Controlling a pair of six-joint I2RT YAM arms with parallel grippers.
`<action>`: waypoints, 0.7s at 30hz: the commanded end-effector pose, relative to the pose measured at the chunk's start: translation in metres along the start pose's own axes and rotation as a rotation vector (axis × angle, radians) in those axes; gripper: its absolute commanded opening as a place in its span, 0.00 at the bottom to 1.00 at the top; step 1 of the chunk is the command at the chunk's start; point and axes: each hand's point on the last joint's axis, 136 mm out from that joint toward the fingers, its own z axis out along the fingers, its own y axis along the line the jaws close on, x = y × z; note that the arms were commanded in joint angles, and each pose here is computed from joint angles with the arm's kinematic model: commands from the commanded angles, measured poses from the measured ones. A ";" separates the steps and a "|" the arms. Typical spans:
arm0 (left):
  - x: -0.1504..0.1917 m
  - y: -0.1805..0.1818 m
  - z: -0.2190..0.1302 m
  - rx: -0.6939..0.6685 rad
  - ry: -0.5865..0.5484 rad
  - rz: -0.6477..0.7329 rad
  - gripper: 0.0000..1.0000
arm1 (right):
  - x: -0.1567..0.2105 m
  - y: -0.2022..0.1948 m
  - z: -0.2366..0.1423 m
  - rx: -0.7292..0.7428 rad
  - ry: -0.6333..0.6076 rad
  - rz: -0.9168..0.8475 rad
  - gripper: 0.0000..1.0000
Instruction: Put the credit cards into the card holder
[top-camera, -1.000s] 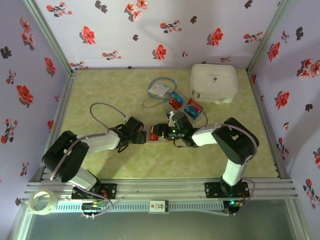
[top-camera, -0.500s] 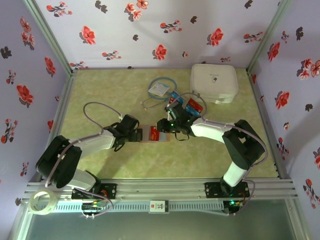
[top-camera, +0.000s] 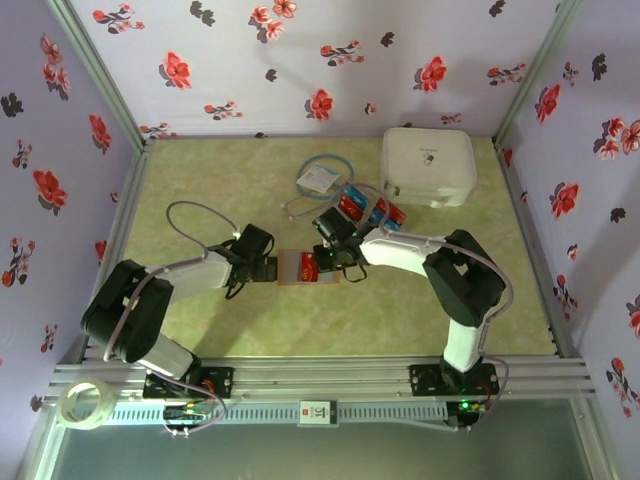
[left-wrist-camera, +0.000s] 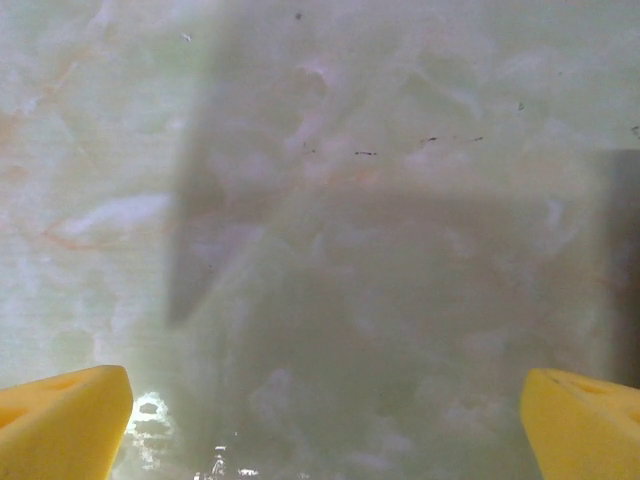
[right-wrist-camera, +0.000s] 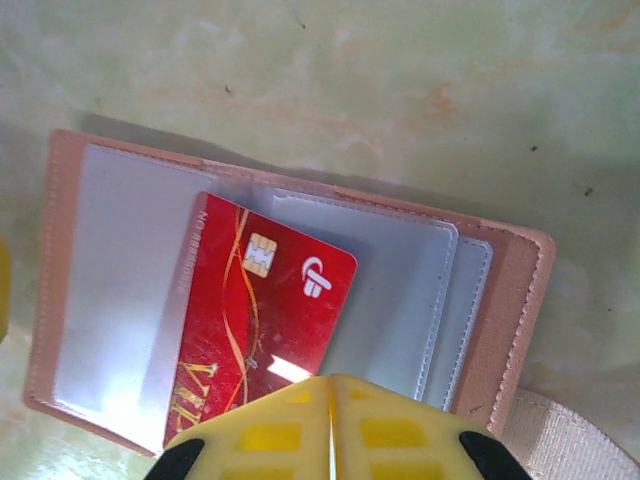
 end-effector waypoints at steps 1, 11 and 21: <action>-0.002 0.003 0.003 -0.025 0.020 0.033 1.00 | 0.000 -0.007 0.002 0.067 0.015 -0.035 0.09; 0.000 -0.005 0.009 -0.005 0.037 0.048 1.00 | -0.001 0.004 0.010 0.051 0.029 -0.048 0.09; 0.003 -0.013 0.014 0.005 0.045 0.063 1.00 | -0.002 0.017 0.016 0.023 0.038 -0.063 0.09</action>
